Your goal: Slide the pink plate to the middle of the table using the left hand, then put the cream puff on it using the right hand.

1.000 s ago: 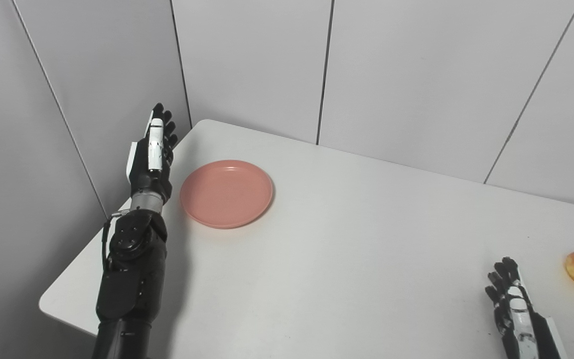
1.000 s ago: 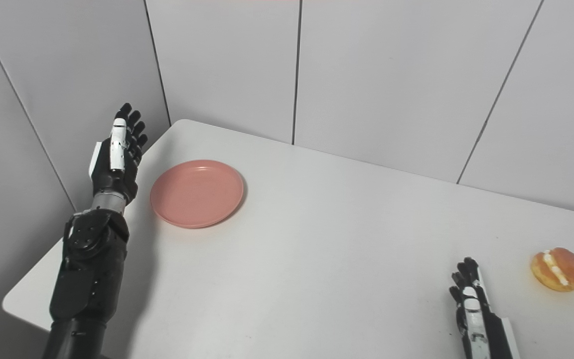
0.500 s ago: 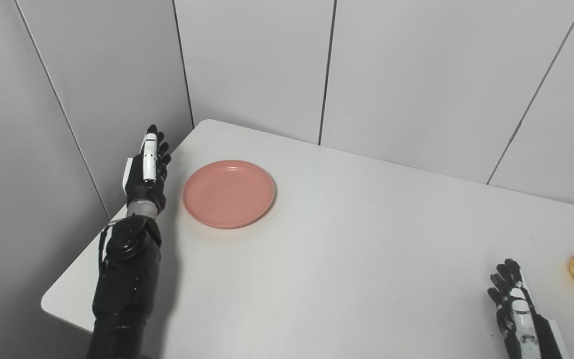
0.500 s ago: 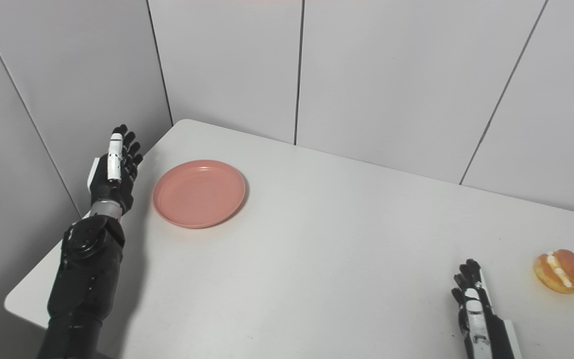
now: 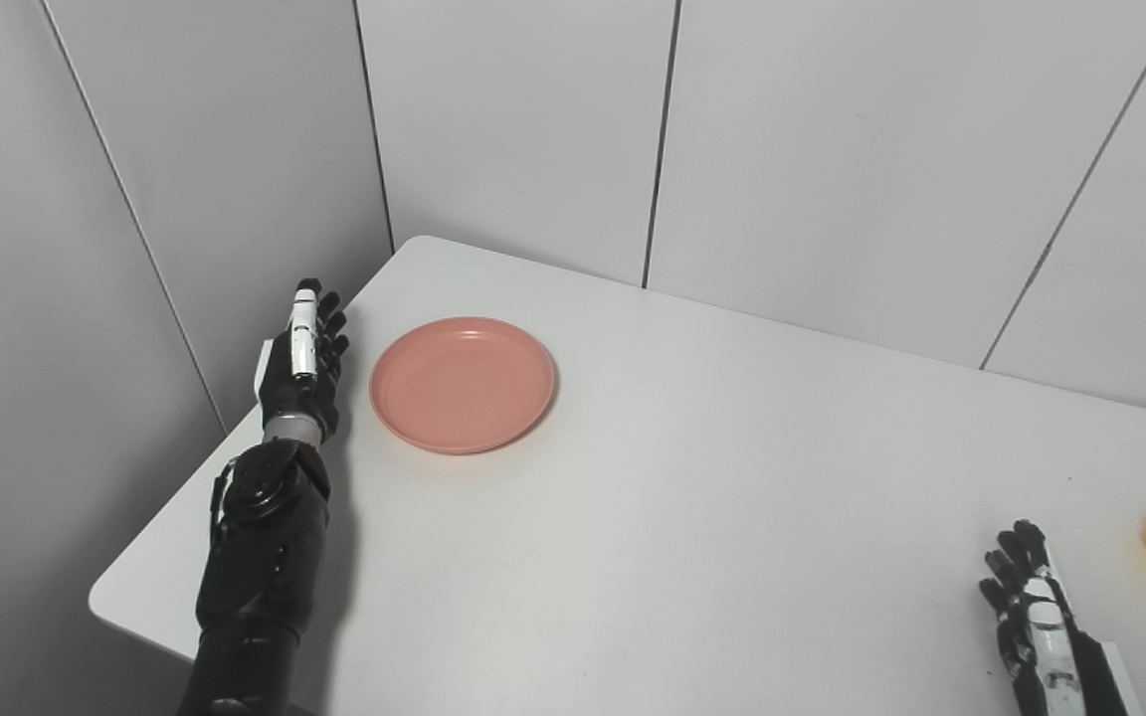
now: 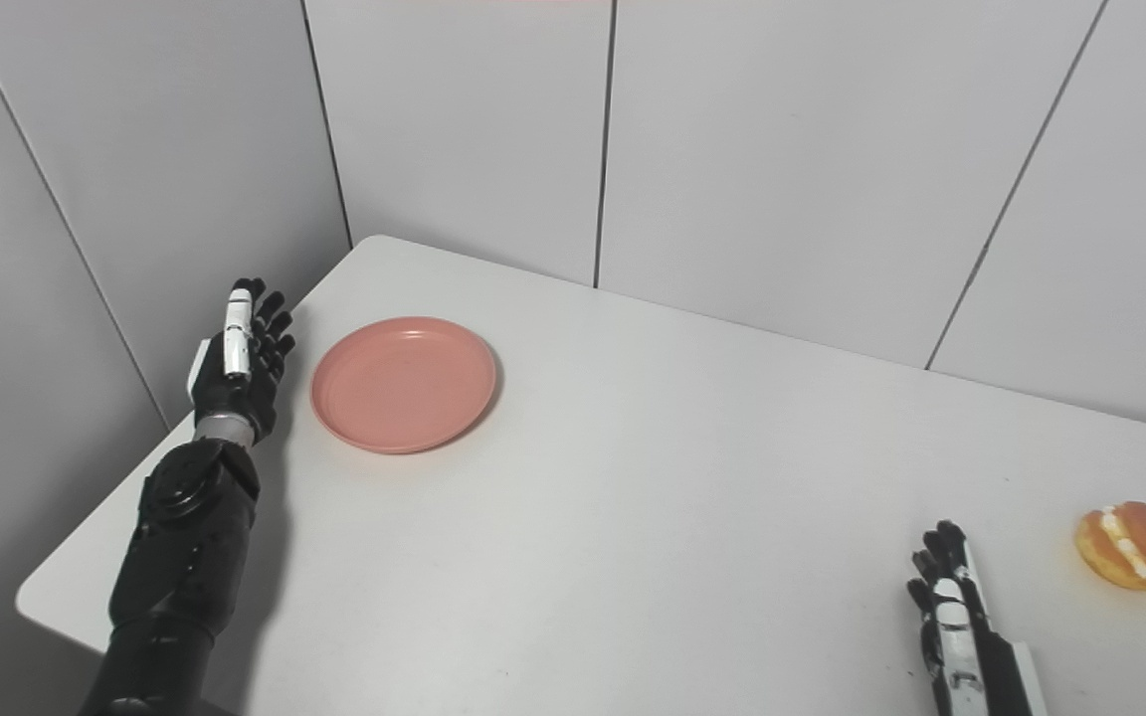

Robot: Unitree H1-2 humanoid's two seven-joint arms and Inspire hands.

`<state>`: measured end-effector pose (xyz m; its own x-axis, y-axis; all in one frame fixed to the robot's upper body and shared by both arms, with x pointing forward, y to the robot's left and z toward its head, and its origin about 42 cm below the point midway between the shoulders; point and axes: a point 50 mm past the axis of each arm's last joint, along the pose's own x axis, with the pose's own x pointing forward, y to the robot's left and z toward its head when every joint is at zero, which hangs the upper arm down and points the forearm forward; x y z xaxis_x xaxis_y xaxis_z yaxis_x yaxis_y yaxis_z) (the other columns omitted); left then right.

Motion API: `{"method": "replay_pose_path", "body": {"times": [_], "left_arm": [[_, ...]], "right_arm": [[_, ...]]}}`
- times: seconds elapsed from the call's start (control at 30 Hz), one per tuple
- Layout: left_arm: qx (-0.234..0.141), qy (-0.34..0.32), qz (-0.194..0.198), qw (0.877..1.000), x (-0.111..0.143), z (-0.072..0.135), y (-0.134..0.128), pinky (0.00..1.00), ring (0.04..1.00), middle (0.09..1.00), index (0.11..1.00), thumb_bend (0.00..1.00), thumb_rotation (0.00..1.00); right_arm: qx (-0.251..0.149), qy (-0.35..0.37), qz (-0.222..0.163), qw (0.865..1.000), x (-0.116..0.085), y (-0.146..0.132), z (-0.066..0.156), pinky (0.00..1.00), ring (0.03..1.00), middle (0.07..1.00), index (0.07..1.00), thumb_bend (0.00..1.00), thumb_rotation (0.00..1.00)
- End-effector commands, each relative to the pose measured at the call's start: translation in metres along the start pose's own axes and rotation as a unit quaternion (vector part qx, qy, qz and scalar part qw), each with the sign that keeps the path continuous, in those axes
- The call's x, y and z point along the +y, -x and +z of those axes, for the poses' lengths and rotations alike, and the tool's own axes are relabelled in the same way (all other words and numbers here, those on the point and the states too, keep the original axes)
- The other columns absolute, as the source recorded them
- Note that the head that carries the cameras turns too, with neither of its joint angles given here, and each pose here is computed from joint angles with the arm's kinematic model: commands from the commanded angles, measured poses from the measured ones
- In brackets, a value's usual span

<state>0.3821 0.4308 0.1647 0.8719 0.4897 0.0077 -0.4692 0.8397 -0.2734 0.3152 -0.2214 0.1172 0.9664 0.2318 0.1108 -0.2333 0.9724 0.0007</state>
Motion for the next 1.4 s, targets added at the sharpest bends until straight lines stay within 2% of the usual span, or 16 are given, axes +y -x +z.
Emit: {"method": "replay_pose_path", "body": {"times": [0.0,0.3,0.63,0.9,0.97,1.2,1.37], "left_arm": [[-0.041,-0.004,-0.017,0.999,-0.004,0.026,-0.015,0.98,0.967,0.950,0.937,0.39,1.00],[-0.011,0.007,-0.034,0.999,-0.006,0.008,-0.023,0.96,0.958,0.962,0.936,0.36,1.00],[0.027,-0.002,-0.052,0.998,-0.018,-0.015,-0.025,0.95,0.917,0.915,0.898,0.38,1.00],[0.047,0.005,-0.095,0.994,-0.041,-0.027,-0.011,0.91,0.905,0.907,0.895,0.38,1.00],[0.054,0.004,-0.104,0.993,-0.048,-0.029,-0.004,0.93,0.917,0.921,0.908,0.39,1.00],[0.075,0.013,-0.128,0.989,-0.067,-0.036,0.010,0.94,0.923,0.930,0.920,0.34,1.00],[0.083,0.022,-0.141,0.986,-0.073,-0.043,0.016,0.95,0.929,0.929,0.921,0.37,1.00]], "right_arm": [[0.027,-0.012,-0.001,1.000,0.002,0.013,-0.016,1.00,1.000,1.000,1.000,0.14,1.00],[0.026,-0.009,-0.002,1.000,0.001,0.013,-0.016,1.00,1.000,1.000,1.000,0.15,1.00],[0.026,-0.008,0.003,1.000,0.003,0.015,-0.015,1.00,1.000,1.000,1.000,0.16,1.00],[0.027,-0.009,0.000,1.000,0.005,0.014,-0.013,1.00,1.000,1.000,1.000,0.15,1.00],[0.026,-0.008,0.000,1.000,0.005,0.014,-0.013,1.00,1.000,1.000,1.000,0.15,1.00],[0.025,-0.006,0.001,1.000,0.007,0.014,-0.014,1.00,1.000,1.000,1.000,0.16,1.00],[0.025,-0.001,0.002,1.000,0.007,0.014,-0.014,1.00,1.000,1.000,1.000,0.18,1.00]]}}
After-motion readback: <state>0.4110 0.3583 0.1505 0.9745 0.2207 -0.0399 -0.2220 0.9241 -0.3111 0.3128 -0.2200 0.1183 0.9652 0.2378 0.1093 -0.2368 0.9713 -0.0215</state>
